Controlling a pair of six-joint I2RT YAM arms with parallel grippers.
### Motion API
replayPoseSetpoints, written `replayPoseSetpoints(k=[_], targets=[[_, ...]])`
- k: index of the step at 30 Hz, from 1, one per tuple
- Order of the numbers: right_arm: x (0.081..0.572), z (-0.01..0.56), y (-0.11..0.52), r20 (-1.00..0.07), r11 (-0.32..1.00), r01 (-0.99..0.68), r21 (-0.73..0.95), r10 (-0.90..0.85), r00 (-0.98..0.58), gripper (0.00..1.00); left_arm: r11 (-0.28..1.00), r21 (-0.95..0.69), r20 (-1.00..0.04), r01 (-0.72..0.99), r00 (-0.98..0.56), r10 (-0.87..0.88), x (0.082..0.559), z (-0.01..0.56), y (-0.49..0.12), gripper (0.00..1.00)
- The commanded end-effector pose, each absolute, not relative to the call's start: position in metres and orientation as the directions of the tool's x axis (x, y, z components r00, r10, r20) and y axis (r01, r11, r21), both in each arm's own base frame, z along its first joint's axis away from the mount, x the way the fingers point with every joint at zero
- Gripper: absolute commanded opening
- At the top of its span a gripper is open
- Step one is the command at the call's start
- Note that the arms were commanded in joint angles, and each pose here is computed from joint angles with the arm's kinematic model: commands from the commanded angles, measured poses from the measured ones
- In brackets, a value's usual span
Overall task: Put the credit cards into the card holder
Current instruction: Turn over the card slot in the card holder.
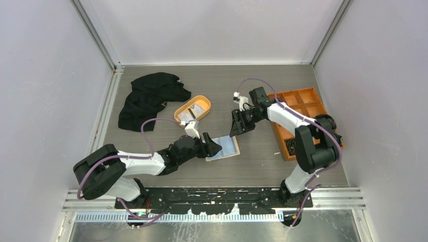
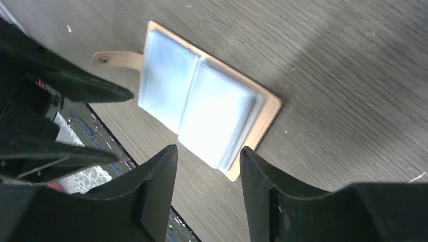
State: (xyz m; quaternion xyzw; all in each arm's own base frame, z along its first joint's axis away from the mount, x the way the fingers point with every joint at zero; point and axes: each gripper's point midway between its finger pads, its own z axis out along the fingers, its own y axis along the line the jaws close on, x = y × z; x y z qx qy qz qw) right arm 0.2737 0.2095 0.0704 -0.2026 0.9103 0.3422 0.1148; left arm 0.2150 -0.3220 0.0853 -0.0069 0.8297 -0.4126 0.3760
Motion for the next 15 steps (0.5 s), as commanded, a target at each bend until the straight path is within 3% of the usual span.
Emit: replayPoseSetpoints(k=[1, 15], targets=[[0.266, 0.088, 0.22, -0.461, 0.609, -0.594, 0.526, -0.383, -0.801, 0.54, 0.656, -0.688, -0.635, 0.311, -0.696, -0.336, 0.215, 0.088, -0.314, 0.63], [0.258, 0.036, 0.222, -0.296, 0.704, -0.566, 0.43, -0.482, -0.825, 0.52, 0.651, -0.699, -0.62, 0.296, -0.704, -0.346, 0.213, 0.077, -0.314, 0.61]])
